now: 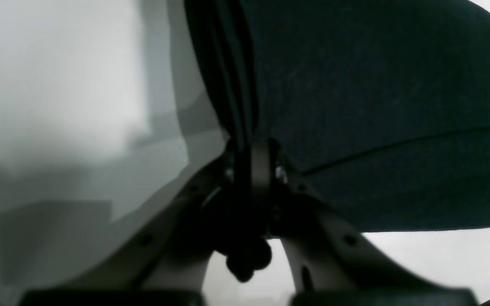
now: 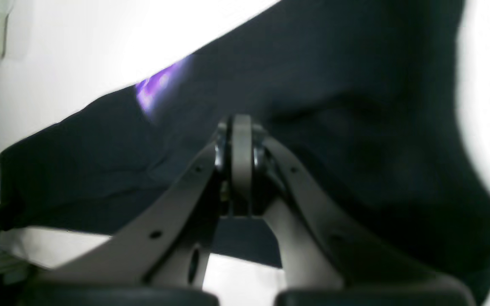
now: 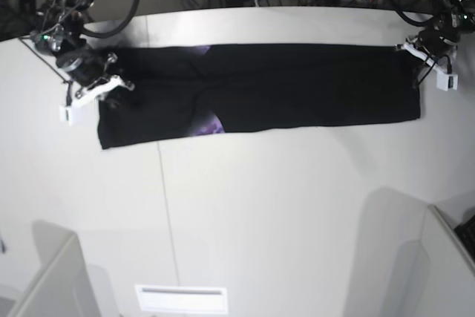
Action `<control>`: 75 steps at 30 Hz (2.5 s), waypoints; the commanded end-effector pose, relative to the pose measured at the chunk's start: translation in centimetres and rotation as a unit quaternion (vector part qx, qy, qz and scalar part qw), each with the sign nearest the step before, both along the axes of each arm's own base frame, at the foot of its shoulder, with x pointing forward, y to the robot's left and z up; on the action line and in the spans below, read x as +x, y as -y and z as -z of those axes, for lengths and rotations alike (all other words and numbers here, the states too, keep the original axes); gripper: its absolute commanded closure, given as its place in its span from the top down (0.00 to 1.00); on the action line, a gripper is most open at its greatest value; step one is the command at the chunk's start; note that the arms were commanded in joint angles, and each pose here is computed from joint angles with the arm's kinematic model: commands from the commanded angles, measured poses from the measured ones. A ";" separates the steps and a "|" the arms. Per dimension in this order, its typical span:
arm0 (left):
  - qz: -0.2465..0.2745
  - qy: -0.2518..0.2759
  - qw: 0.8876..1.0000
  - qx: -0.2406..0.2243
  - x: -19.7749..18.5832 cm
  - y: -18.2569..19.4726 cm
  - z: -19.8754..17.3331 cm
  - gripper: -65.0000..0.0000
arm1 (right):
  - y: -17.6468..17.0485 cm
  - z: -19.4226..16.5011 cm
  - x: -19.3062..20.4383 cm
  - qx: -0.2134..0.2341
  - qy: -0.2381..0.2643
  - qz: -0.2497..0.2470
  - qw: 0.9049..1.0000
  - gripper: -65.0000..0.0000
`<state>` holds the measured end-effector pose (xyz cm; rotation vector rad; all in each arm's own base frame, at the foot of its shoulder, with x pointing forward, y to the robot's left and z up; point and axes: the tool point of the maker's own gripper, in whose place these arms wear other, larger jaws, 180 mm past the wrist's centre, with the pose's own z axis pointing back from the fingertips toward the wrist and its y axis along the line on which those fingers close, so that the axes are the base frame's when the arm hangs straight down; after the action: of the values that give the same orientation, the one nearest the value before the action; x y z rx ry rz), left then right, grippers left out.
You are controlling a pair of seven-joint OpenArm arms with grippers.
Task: Fold the T-shirt properly
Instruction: 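Grasp both ends of the folded strip and pull it straight, then lift the strip end with the left gripper and fold it toward the right gripper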
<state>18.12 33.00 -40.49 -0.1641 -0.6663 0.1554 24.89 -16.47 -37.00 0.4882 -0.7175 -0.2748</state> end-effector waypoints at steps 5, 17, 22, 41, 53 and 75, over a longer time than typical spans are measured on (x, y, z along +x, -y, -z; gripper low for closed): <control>0.032 0.060 0.996 0.056 1.7 -0.4 -4.9 0.00 | -0.1 -1.2 0.7 0.005 0.023 -0.001 1.000 0.00; 0.101 0.090 0.986 0.093 1.9 3.8 -8.2 0.00 | -0.3 -1.1 0.7 0.009 0.024 0.000 1.000 0.00; 0.124 0.084 0.986 0.077 2.0 6.1 -7.6 0.00 | -0.3 -1.1 0.7 0.009 0.024 0.000 1.000 0.00; 0.219 0.071 0.973 -0.026 4.3 18.1 -5.4 0.00 | -0.3 -1.0 0.6 0.009 0.022 0.002 1.000 0.00; 0.283 0.060 0.954 -0.077 4.0 25.1 -5.0 0.00 | 0.1 -0.9 0.6 0.006 0.020 0.003 1.000 0.00; 0.300 0.072 0.945 -0.111 4.6 29.0 -5.9 0.00 | 0.2 -0.9 0.7 0.004 0.020 0.004 1.000 0.00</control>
<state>22.20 4.39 -35.81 -0.5677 -0.6723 -0.3697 24.87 -16.36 -37.04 0.4973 -0.7140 -0.2812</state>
